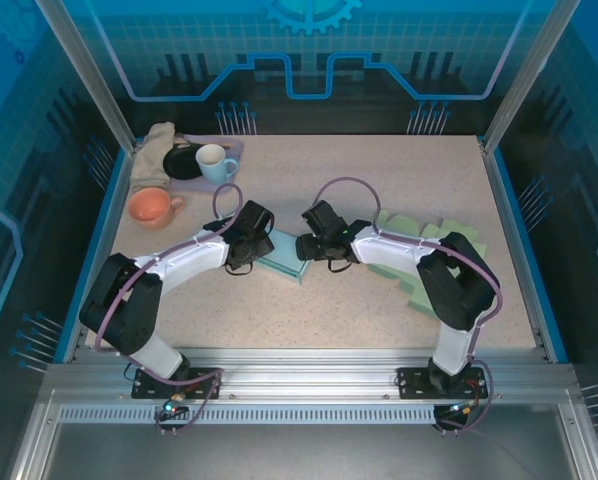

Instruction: Fold the paper box

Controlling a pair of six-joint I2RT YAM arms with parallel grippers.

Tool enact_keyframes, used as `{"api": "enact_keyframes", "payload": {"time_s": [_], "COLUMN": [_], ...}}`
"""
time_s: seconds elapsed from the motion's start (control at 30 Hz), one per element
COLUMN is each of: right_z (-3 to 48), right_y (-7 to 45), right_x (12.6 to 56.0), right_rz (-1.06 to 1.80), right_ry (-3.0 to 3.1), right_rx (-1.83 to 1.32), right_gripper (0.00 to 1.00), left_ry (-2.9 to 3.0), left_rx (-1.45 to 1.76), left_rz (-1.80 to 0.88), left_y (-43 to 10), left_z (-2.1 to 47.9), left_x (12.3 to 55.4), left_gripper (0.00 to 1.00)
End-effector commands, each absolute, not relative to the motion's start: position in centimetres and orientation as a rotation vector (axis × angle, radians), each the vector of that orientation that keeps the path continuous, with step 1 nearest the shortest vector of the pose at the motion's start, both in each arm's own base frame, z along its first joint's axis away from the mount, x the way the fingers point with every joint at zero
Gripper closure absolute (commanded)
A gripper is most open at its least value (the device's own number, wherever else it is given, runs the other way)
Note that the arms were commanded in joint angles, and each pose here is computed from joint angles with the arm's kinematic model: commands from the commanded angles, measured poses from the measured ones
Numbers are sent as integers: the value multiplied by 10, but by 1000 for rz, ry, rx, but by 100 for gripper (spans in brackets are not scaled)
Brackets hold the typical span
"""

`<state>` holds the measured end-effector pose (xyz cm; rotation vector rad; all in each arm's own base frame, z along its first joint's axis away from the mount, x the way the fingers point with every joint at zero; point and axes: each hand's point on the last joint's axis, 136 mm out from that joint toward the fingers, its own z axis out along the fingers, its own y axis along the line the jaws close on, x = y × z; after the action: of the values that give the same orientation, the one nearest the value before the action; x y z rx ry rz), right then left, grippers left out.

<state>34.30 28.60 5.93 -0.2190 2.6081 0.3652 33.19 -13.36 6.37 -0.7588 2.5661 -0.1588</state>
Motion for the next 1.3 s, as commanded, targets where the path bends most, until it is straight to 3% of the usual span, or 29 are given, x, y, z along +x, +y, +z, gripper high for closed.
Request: {"api": "enact_keyframes", "payload": {"time_s": [0.0, 0.5, 0.63, 0.8, 1.0, 1.27], "right_z": [39, 40, 39, 37, 36, 34], "right_y": [283, 277, 282, 284, 284, 287], "right_x": [335, 347, 347, 345, 346, 344], "right_rz": [313, 260, 291, 305, 308, 328], "right_ry": [2656, 2620, 2623, 2626, 2623, 2622], "right_rx": [-213, -228, -238, -247, -260, -282], "right_gripper": [44, 45, 45, 45, 45, 45], "left_ry": [2609, 2518, 2503, 2498, 2555, 2599], "left_rx": [-766, -848, -816, -798, -782, -755], "left_rz": [-66, -61, -187, -267, -217, -366], "left_y": [-123, -99, -111, -129, -138, -165], "left_z": [47, 84, 92, 95, 81, 63], "left_x": [314, 288, 287, 301, 314, 322], "left_gripper": [30, 24, 23, 5, 5, 4]}}
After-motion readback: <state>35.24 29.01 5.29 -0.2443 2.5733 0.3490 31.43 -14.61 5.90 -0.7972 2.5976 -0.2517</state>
